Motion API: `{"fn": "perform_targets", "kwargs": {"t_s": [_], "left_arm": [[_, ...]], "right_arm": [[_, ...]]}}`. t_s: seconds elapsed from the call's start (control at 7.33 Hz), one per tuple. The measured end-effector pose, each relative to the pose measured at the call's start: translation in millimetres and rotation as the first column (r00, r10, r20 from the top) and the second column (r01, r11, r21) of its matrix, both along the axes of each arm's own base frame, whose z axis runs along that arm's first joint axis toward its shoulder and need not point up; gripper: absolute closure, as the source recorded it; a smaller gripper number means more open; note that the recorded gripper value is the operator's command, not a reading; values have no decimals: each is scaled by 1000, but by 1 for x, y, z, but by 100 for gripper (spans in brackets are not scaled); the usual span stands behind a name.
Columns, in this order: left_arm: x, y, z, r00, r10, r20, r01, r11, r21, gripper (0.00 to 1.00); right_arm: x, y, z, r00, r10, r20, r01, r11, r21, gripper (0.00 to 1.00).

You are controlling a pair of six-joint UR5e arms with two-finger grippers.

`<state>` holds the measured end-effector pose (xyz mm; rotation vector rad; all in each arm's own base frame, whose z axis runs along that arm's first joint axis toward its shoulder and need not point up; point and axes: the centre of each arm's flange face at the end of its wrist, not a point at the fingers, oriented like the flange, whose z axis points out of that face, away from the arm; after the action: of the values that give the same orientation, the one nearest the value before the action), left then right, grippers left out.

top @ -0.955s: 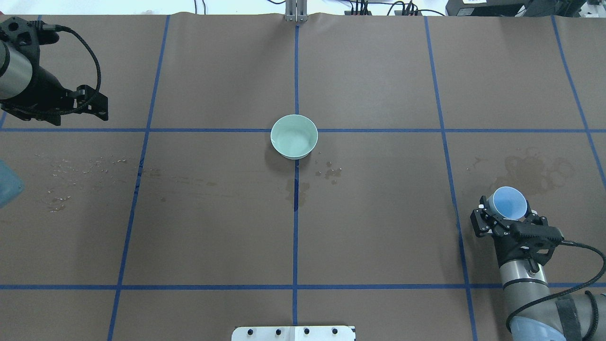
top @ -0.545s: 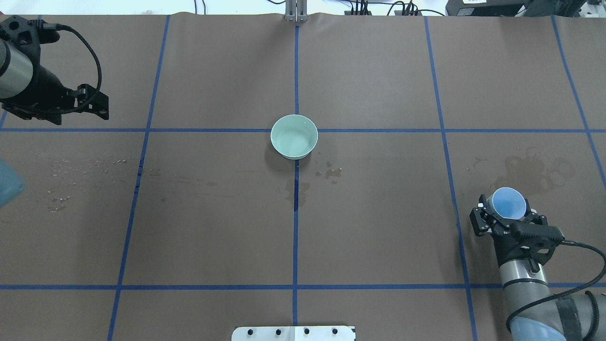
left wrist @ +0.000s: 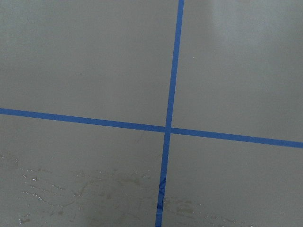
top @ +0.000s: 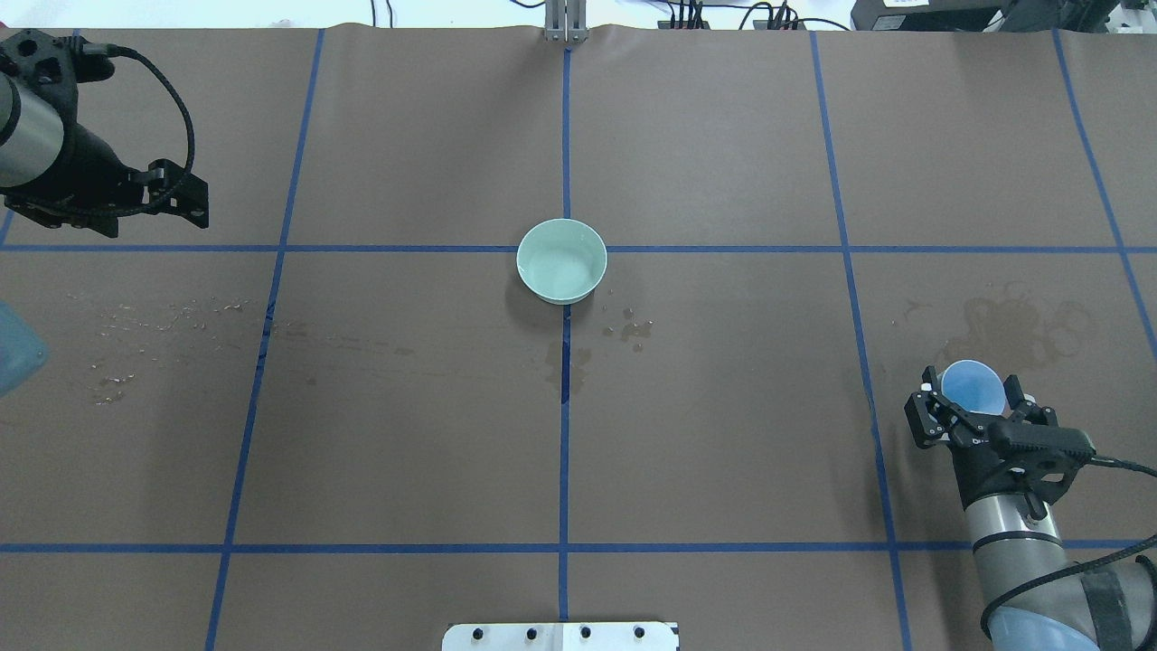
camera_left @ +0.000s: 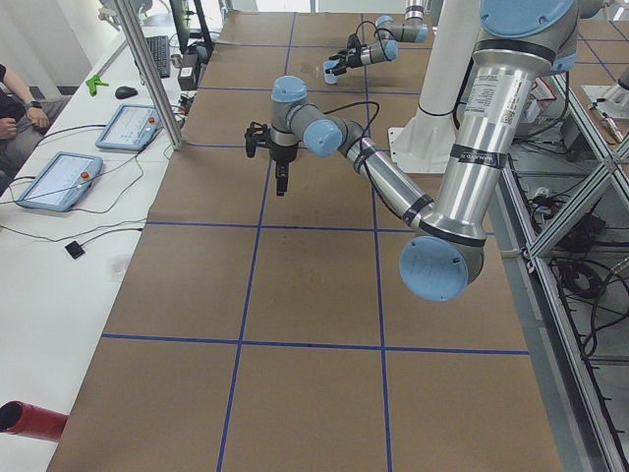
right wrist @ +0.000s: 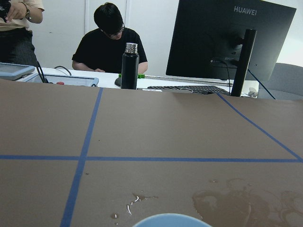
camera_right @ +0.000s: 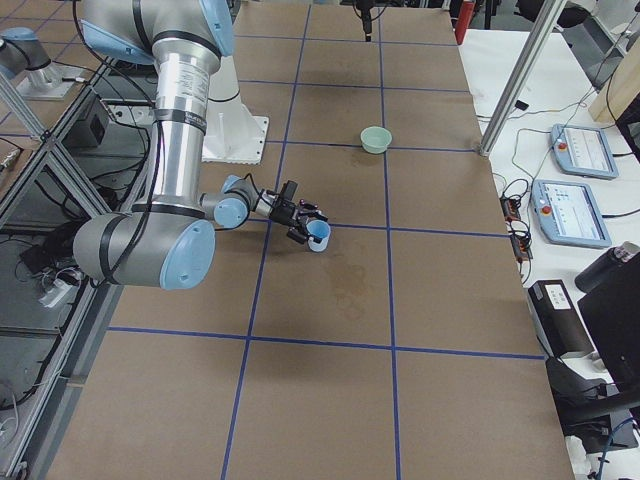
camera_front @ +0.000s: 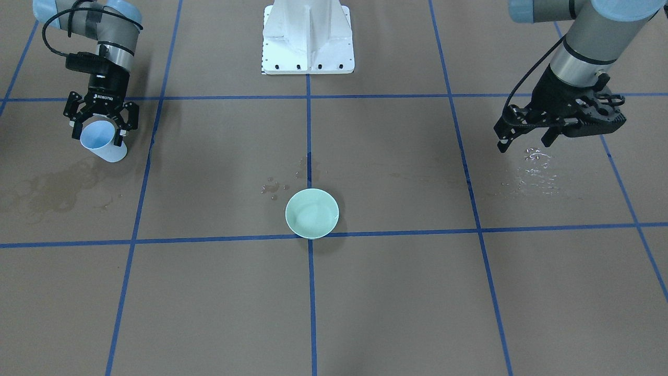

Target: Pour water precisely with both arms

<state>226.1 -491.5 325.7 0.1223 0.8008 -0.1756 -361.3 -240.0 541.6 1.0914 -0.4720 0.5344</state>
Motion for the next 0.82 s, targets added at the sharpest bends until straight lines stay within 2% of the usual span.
{"fn": "perform_targets", "kwargs": {"t_s": [0.55,0.82], "left_arm": [[0,0,-1,1000,-1,-1,1,1000,0,0],[1,0,-1,1000,2,-1,-2,1000,1,0]], "right_arm": [[28,-1,-45,999,-14,29,14,1000,3,1],[47,-21,-86,999,-39,-25,38,999,-23,1]]}}
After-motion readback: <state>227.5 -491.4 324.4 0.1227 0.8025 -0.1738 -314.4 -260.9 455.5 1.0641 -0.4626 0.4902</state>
